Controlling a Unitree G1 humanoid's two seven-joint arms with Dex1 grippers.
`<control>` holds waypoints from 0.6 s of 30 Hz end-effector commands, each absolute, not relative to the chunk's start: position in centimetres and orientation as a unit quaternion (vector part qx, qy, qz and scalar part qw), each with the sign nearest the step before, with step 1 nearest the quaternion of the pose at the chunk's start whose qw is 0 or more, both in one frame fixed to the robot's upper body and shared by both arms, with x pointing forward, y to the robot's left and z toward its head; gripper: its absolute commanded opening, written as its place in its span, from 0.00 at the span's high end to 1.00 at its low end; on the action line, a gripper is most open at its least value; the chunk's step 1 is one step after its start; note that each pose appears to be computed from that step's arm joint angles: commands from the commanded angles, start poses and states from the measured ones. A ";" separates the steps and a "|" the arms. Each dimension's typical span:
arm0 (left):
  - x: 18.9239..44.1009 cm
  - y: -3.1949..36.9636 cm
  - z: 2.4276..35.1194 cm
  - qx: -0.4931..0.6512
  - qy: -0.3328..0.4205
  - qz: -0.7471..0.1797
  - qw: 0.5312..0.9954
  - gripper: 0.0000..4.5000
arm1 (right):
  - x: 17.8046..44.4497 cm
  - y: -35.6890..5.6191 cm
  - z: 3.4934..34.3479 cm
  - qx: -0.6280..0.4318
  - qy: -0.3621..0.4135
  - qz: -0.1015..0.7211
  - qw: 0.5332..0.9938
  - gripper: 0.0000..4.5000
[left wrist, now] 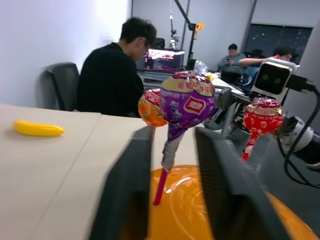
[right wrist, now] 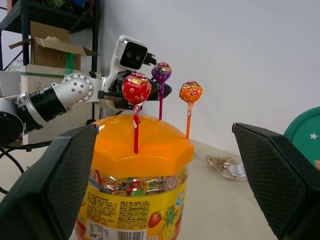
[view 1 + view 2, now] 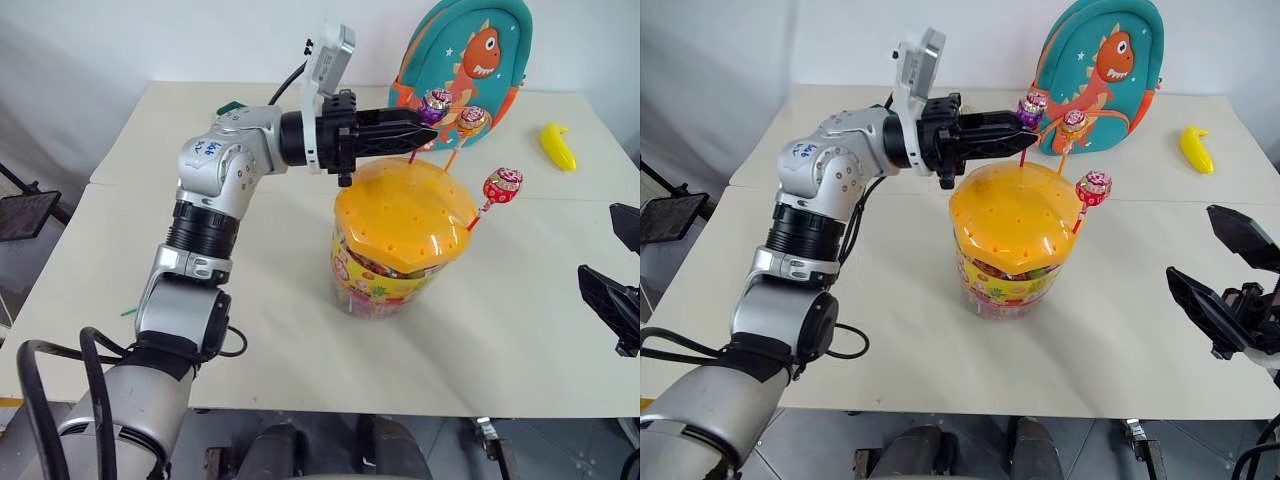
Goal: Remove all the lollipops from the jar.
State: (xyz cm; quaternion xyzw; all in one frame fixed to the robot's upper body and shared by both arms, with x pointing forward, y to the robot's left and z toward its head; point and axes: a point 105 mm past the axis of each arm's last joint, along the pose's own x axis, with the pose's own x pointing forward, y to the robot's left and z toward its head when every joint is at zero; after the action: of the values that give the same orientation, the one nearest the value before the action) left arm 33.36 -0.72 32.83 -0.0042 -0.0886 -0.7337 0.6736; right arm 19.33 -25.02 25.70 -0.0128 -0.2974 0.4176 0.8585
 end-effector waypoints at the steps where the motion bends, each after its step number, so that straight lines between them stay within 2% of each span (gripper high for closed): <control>1: 32.0 0.0 35.8 -0.017 -0.140 -0.737 0.661 1.00 | 19.3 -24.7 26.2 -0.024 -0.302 0.431 0.850 0.00; 9: 32.9 9.6 40.5 -0.119 -0.239 -0.651 0.711 1.00 | 21.0 -24.0 26.6 -0.028 -0.294 0.489 0.821 0.00; 11: 33.1 12.5 40.4 -0.127 -0.229 -0.618 0.741 1.00 | 21.3 -23.9 26.9 -0.033 -0.294 0.503 0.812 0.00; 13: 33.8 15.8 38.3 -0.093 -0.171 -0.560 0.805 1.00 | 21.4 -23.7 27.1 -0.042 -0.288 0.524 0.800 0.00; 15: 34.4 19.4 34.5 -0.034 -0.077 -0.488 0.869 1.00 | 21.4 -23.4 27.0 -0.051 -0.276 0.547 0.788 0.00; 18: 33.3 26.2 28.5 0.001 0.058 -0.380 0.923 1.00 | 20.9 -22.7 26.3 -0.075 -0.245 0.594 0.762 0.00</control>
State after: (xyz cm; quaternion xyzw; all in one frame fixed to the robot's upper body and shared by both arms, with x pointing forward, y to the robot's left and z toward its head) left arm 34.13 25.04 28.50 -0.0264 0.0443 -0.3985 0.9157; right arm 21.56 -23.04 26.25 -0.0543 -0.2535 0.5688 0.7805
